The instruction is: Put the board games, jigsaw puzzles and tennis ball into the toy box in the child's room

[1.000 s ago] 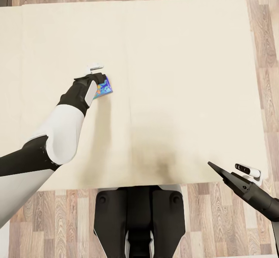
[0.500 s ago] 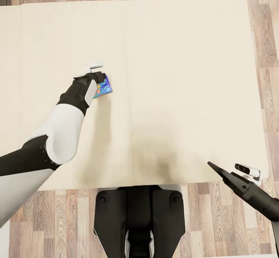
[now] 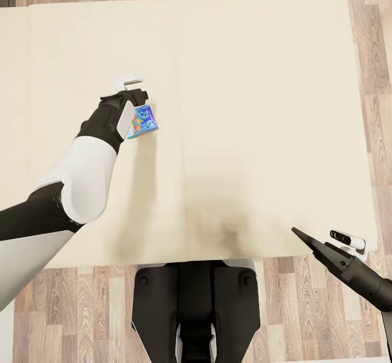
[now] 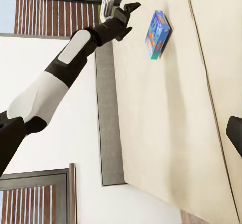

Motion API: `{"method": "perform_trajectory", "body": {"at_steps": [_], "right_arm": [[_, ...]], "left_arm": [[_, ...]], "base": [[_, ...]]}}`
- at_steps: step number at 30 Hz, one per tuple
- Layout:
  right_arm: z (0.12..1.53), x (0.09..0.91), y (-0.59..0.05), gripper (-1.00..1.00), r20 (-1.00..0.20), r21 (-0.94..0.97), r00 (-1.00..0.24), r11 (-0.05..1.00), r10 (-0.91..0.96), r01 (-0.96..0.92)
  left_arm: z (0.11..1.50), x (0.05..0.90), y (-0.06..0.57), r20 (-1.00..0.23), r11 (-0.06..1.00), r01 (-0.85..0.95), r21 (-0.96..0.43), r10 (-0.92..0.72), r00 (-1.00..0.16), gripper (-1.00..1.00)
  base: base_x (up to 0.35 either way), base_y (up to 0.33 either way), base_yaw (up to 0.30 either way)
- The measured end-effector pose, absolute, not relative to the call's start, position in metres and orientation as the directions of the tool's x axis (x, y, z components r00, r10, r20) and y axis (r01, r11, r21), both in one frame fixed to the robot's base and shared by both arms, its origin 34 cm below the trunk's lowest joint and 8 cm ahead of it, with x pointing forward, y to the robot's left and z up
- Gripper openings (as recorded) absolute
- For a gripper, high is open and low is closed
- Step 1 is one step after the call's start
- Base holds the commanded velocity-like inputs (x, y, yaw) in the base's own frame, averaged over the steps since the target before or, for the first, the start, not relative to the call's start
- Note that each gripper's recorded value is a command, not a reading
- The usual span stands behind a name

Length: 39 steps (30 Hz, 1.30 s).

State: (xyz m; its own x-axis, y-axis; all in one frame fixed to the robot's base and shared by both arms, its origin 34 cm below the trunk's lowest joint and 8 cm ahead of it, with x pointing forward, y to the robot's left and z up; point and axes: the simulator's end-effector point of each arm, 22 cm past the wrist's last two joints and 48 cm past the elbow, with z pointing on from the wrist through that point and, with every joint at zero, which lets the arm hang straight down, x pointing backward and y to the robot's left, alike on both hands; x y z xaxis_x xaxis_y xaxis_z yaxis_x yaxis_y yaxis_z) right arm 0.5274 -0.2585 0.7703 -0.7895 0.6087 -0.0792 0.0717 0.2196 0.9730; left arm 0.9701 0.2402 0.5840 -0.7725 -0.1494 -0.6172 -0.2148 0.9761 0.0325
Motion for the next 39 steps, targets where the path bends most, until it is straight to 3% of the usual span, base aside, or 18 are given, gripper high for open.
{"method": "perform_trajectory", "body": {"at_steps": [39], "right_arm": [[0.754, 0.518, -0.259, 1.0, -0.05, 0.968, -0.792, 0.224, 0.609, 0.111]], "left_arm": [[0.551, 0.955, 0.239, -0.595, 0.977, -0.212, 0.037, -0.148, -0.79, 1.0]], "base": [[0.0, 0.0, 0.0]]}}
